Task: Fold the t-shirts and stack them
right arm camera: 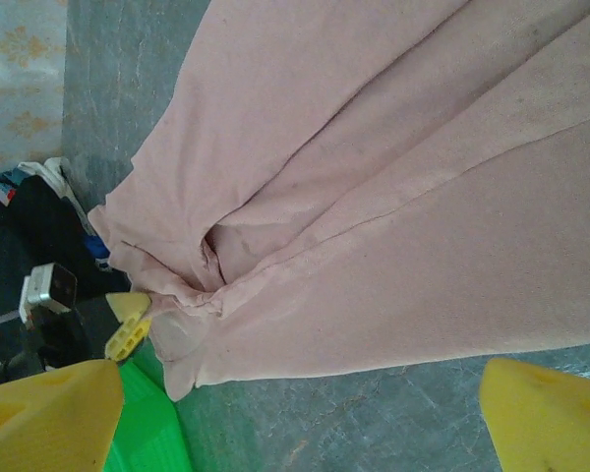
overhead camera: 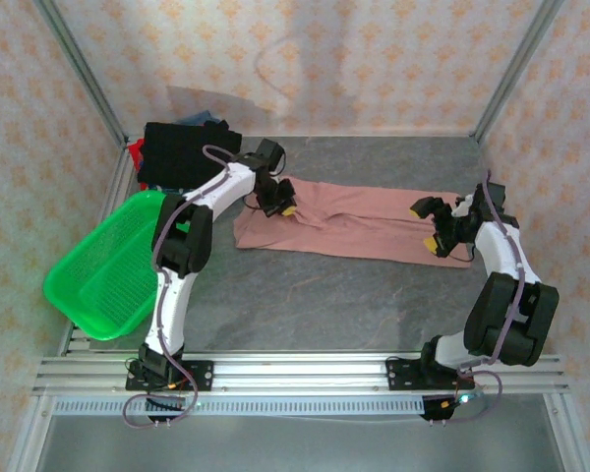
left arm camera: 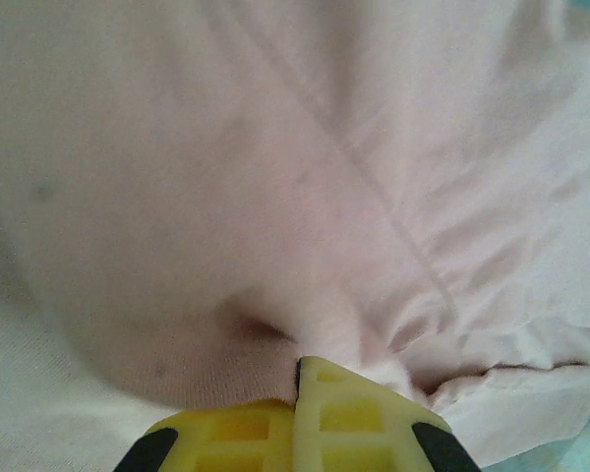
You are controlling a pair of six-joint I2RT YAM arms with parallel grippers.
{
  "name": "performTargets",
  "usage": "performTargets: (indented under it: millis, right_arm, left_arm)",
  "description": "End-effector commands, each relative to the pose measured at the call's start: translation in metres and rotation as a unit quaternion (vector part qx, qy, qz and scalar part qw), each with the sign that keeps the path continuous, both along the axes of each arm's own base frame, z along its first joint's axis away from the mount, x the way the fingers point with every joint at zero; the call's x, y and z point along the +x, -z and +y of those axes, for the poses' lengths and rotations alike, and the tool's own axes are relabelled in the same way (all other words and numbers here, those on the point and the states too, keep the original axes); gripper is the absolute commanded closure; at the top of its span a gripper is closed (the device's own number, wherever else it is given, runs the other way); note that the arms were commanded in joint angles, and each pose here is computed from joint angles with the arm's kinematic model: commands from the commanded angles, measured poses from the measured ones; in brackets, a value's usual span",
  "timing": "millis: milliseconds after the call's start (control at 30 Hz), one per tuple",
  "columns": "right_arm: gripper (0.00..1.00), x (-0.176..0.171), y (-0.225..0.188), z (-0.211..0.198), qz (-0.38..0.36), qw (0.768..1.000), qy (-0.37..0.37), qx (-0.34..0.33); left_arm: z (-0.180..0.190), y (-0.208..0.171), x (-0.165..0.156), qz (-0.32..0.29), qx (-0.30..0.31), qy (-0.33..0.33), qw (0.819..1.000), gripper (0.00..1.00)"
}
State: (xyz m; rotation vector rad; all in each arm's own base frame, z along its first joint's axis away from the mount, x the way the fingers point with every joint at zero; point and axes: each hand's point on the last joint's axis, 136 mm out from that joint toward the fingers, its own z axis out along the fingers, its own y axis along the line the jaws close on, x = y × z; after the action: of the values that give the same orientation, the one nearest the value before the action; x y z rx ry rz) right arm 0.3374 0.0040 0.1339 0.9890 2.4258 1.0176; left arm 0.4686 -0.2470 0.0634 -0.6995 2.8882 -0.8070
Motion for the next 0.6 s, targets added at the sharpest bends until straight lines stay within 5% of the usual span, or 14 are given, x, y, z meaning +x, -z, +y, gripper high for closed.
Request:
performTargets:
  millis: [0, 567]
  right_arm:
    - [0.06, 0.006, -0.002, 0.001, -0.015, 1.000, -0.009, -0.001]
    - [0.03, 0.004, 0.013, 0.007, 0.000, 1.000, -0.020, 0.021]
  left_arm:
    - [-0.009, -0.003, 0.015, -0.008, -0.004, 0.008, 1.000, 1.00]
    - [-0.040, 0.005, 0.058, -0.051, -0.037, 0.059, 0.996, 0.96]
